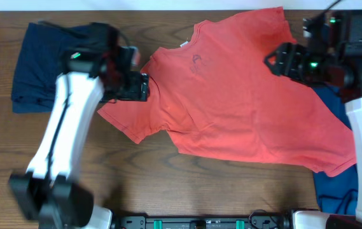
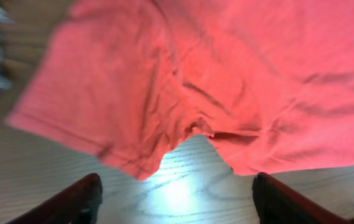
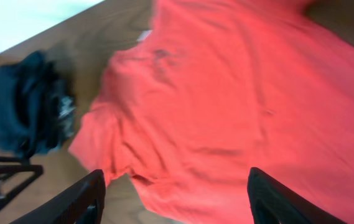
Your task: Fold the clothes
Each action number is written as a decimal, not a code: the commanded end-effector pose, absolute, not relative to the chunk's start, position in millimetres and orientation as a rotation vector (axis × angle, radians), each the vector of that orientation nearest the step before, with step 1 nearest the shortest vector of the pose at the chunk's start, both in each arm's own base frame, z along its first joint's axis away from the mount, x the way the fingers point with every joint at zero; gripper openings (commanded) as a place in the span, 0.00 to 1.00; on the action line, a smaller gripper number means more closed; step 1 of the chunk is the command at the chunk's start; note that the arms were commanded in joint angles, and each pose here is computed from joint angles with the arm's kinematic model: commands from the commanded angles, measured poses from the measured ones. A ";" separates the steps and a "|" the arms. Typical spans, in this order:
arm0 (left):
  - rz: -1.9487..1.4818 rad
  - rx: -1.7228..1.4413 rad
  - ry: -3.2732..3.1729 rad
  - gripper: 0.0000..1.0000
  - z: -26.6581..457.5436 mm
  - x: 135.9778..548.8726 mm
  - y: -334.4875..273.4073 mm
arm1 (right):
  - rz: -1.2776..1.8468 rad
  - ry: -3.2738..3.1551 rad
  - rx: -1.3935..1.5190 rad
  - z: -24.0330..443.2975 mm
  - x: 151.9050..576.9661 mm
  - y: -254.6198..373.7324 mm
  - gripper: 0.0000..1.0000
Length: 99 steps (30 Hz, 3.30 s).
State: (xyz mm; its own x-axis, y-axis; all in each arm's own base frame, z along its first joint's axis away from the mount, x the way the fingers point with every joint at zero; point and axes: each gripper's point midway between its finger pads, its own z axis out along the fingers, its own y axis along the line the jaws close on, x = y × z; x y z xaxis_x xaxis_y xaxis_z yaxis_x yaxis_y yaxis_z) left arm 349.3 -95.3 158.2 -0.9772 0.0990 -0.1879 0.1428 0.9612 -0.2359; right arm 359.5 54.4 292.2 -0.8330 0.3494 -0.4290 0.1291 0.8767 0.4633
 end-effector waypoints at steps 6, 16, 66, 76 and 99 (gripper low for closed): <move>-0.376 0.193 3.171 0.26 58.4 359.0 -98.1 | 0.382 2.525 0.532 286.1 351.4 -12.5 0.76; -0.015 -0.015 3.284 0.06 -10.6 366.4 -61.9 | 0.252 2.648 0.644 252.7 342.5 -35.2 0.79; -0.088 -0.096 3.079 0.13 121.0 344.5 -58.3 | -0.685 2.726 1.315 -12.4 362.9 -276.8 0.05; -0.087 -0.062 3.083 0.25 120.9 343.1 -61.9 | -0.340 2.382 1.588 87.1 314.8 -390.7 0.34; -0.311 0.518 2.789 0.36 95.0 410.1 -147.7 | 0.632 2.477 0.736 210.2 430.6 -159.6 0.64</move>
State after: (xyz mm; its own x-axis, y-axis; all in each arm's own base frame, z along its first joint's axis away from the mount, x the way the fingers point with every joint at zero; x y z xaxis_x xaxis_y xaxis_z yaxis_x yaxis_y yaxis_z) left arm 406.0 -136.3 123.0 -0.9076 0.2412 -0.3437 0.3088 0.9380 -0.1573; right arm 427.5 -184.8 186.5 -0.7061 0.6525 -0.2749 0.4963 0.7330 0.4652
